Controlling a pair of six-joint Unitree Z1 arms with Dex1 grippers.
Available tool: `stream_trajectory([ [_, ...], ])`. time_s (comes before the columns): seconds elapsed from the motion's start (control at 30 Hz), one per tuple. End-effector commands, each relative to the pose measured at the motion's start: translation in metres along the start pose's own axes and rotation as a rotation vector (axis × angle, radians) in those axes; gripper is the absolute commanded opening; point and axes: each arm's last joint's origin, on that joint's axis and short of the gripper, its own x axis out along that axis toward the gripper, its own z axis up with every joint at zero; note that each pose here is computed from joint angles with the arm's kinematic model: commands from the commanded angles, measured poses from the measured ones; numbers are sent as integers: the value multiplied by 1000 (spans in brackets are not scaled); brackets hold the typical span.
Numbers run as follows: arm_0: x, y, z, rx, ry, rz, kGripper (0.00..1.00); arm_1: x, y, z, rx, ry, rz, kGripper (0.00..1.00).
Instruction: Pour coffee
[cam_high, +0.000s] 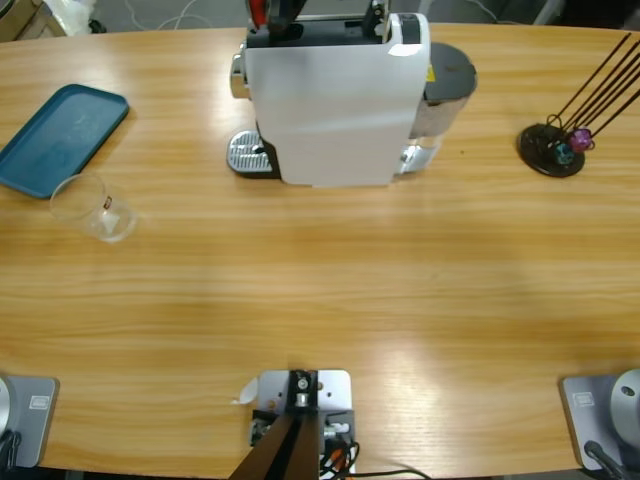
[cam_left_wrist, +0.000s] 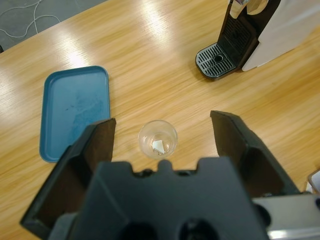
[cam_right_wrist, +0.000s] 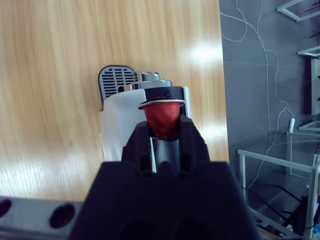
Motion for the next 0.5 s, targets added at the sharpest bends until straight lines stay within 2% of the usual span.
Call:
stream_trajectory([
  [0.03, 0, 0, -10, 7, -2, -14, 821, 37, 0, -5, -8, 75, 34, 62],
  [0.5, -2, 0, -11, 7, -11, -17, 821, 43, -9, -15, 14, 105, 28, 62],
])
